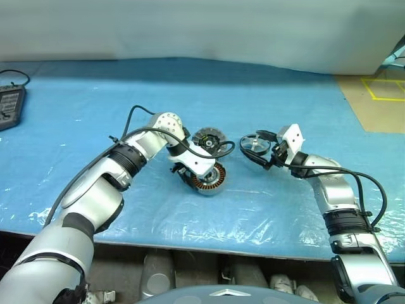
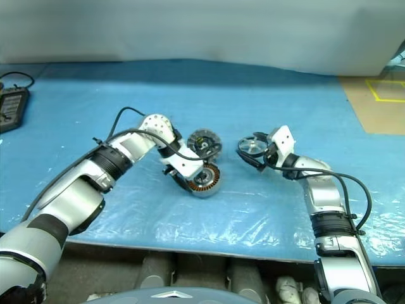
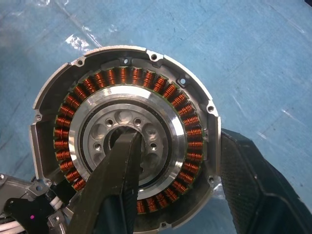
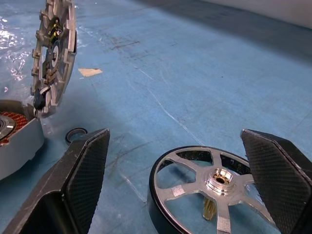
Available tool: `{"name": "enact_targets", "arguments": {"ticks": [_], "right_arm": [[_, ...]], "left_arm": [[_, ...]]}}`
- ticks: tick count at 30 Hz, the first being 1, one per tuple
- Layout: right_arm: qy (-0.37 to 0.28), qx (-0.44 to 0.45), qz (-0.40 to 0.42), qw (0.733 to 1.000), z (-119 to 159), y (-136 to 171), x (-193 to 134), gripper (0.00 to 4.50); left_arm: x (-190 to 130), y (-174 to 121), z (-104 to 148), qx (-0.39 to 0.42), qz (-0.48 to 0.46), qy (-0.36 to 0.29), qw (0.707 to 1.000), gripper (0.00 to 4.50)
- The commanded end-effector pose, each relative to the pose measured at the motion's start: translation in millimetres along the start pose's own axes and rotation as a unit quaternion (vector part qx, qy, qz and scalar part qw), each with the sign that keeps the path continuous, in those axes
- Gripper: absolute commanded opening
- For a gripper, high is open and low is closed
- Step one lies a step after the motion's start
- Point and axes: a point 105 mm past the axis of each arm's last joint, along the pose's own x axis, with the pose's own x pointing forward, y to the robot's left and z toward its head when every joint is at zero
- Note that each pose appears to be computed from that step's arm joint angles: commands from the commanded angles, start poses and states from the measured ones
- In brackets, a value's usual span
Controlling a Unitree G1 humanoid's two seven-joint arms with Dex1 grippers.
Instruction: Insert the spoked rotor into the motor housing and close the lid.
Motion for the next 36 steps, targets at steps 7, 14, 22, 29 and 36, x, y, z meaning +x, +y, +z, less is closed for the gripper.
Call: {"name": "enact_targets", "arguments": {"ticks": [7,14,22,29,36], "right_arm": [[-0.034,-0.014,-0.011,0.999,16.0,-3.9,-3.2,4.50],[-0.034,-0.012,-0.002,0.999,15.8,-2.6,1.9,4.50],[-0.035,-0.010,0.005,0.999,16.5,-1.9,5.3,4.50],[-0.033,-0.009,0.009,0.999,16.3,-2.4,3.2,4.50],[-0.028,-0.008,0.007,1.000,15.8,-5.6,-2.5,4.50]], "left_arm": [[2.3,5.3,8.6,0.007,0.002,-0.007,1.000,2.98],[-8.6,4.0,8.2,-0.019,0.033,-0.014,0.999,3.29],[-30.3,-13.5,23.4,-0.062,0.050,-0.068,0.995,3.29],[-65.9,-19.4,21.5,-0.152,0.128,-0.153,0.968,3.29],[-91.6,-33.4,-11.9,-0.267,0.269,-0.213,0.900,3.29]]}}
